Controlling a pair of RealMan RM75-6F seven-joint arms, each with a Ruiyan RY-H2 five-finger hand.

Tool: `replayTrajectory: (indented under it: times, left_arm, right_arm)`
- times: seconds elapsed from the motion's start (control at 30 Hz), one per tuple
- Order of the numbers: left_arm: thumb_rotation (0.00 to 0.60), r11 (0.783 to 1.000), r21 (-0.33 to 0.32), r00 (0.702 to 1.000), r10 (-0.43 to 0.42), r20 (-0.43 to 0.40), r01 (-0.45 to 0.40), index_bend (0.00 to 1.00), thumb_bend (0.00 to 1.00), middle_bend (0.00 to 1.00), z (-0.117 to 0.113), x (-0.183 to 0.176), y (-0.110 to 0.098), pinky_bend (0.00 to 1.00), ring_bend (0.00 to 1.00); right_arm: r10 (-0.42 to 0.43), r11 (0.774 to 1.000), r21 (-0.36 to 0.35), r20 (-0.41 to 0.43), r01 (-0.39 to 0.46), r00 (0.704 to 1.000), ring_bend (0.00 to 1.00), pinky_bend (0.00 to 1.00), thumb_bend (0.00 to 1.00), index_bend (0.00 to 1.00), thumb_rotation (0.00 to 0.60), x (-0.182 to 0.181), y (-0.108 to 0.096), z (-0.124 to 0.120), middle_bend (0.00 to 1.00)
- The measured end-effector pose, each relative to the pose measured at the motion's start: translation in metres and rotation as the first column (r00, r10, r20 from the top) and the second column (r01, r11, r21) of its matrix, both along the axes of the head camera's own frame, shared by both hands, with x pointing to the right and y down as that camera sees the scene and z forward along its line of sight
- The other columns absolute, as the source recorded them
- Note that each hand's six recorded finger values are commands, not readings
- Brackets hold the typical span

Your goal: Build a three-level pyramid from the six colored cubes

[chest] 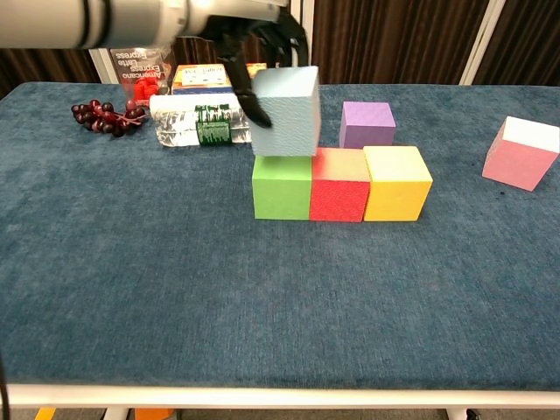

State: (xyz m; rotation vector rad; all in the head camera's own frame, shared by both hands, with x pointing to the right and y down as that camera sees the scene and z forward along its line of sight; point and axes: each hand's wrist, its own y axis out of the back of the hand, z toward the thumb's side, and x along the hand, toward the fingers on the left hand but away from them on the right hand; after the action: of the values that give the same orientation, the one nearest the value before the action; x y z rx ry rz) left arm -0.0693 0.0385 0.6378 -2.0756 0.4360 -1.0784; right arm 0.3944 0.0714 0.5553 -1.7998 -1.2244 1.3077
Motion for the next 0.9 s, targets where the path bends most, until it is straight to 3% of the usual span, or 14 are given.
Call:
replayTrajectory:
  times: [0.4,0.53,0.9]
  left_arm:
    - [0.600,1.000,-0.005,0.997,-0.011,0.077,0.011,0.32,0.13,0.49,0.012,0.026,0.010,0.07,0.32]
    - [0.600,1.000,-0.003,0.997,-0.021,0.078,0.021,0.28,0.11,0.42,0.012,0.026,0.010,0.07,0.31]
    - [0.600,0.999,-0.017,0.997,-0.040,0.061,0.041,0.18,0.06,0.20,0.011,0.026,0.012,0.07,0.17]
  right_arm:
    - [0.009,1.000,-0.004,0.006,-0.009,1.000,0.00,0.00,0.09,0.00,0.600,0.005,0.002,0.000,0.10]
    - [0.014,1.000,-0.004,0.009,-0.014,1.000,0.00,0.00,0.09,0.00,0.600,0.007,0.003,0.001,0.10]
    - [0.015,1.000,0.006,0.018,-0.015,1.000,0.00,0.00,0.09,0.00,0.600,0.006,0.004,-0.002,0.10]
